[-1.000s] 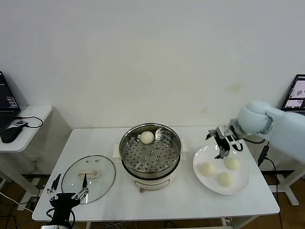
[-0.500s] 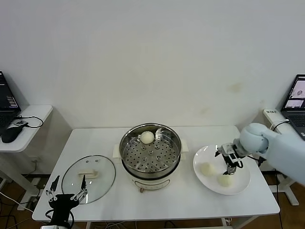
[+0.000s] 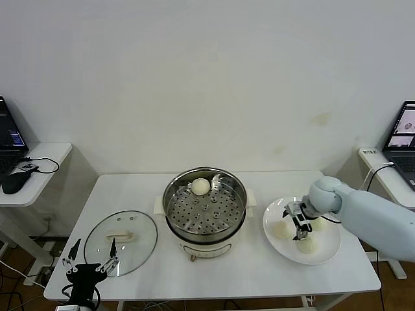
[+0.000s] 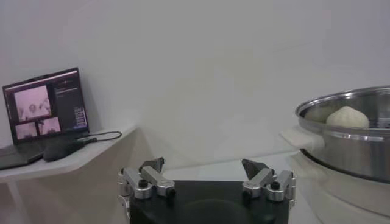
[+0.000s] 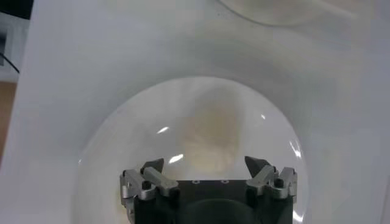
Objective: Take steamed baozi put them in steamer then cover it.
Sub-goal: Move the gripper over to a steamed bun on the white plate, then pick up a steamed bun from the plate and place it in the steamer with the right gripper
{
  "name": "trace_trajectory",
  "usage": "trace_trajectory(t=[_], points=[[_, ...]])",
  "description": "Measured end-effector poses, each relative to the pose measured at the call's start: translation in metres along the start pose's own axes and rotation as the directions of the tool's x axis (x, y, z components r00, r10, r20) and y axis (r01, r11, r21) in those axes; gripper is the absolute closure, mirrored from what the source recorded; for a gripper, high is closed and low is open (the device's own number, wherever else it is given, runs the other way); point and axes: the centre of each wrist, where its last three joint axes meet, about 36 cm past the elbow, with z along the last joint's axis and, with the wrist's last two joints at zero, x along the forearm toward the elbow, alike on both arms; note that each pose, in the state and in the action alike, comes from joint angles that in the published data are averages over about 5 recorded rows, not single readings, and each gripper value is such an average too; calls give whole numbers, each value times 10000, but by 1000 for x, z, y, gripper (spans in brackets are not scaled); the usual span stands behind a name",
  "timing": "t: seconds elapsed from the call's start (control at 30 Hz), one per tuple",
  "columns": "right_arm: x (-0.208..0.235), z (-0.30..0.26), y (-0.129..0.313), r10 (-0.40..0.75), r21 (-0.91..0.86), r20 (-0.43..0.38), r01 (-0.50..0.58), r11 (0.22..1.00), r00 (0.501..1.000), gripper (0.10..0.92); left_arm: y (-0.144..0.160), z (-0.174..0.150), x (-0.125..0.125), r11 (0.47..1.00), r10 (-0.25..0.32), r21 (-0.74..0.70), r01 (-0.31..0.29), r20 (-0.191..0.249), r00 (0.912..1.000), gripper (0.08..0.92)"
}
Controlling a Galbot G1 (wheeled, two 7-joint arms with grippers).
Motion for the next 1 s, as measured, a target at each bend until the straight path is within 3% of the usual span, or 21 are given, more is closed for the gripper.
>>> trace_trajectory(t=[0.17,0.6,0.8,1.0], points=[[-8,-5,-5,-33,-84,7,33,10000,10000,232,0,1,-1,10000,-14,7,14,-3,10000,177],[-10,-1,-9,-88,-317,-92,85,9995,9999,430,-1,1,0,10000,-55,53,55,-21,10000,177],[8,5,-14,-25,-403,-102,21,9992,9999,444,-1,-1,0,10000,-43,48,43,31,10000,177],[57,14,-28,307,-537,-234,-319,9980,9993,438,-1,-5,-1,10000,17,51,-18,155,9999,177]])
